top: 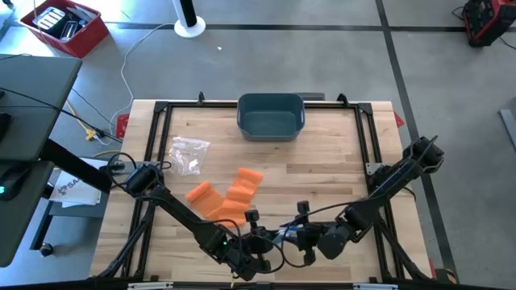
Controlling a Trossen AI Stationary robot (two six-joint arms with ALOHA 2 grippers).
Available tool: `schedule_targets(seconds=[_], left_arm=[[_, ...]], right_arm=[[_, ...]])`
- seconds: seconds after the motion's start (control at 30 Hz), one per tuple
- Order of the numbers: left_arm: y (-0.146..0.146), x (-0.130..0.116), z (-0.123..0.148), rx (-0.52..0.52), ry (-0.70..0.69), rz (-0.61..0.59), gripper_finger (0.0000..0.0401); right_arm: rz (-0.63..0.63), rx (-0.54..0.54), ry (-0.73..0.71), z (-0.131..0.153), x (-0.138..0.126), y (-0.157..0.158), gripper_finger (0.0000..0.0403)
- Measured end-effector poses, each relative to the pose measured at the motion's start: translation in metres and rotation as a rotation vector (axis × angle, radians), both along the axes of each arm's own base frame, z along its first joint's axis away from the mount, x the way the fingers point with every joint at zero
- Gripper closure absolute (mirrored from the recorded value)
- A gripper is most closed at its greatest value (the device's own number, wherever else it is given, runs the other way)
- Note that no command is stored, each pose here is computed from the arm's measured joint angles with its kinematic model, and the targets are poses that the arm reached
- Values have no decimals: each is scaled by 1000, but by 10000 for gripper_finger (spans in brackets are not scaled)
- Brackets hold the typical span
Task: Roll bandage
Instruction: Close the transparent zip bag, then put the transparent zip bag with the blue bandage into the blue bin
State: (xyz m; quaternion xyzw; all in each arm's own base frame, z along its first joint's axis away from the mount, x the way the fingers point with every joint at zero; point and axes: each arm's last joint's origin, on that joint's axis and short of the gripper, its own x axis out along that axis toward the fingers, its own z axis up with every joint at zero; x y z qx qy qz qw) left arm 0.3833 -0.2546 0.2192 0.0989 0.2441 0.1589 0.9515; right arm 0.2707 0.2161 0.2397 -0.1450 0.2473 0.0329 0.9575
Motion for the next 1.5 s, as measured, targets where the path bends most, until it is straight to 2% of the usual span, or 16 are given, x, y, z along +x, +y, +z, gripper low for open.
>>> schedule_targets(seconds=[0.13,0.37,0.43,0.63,1.17,1.3,1.5], left_arm=[[-1,0,1,0,-4,-7,401],[-1,0,0,0,6,-16,401],[-1,0,0,0,7,-17,401],[-10,-8,-1,40,31,-57,401],[-26,-32,22,37,5,-104,401],[-27,-33,23,30,4,-101,401],[-24,-33,21,22,19,-81,401]], right_arm=[[30,-27,28,-9,7,-1,279],[29,-30,31,-10,8,-1,378],[28,-33,37,-11,7,-1,393],[-20,-30,110,-18,1,-4,380],[-149,-101,389,-40,-34,-10,396],[-214,-98,376,-39,-36,-13,396],[-202,-83,372,-32,-40,-14,376]])
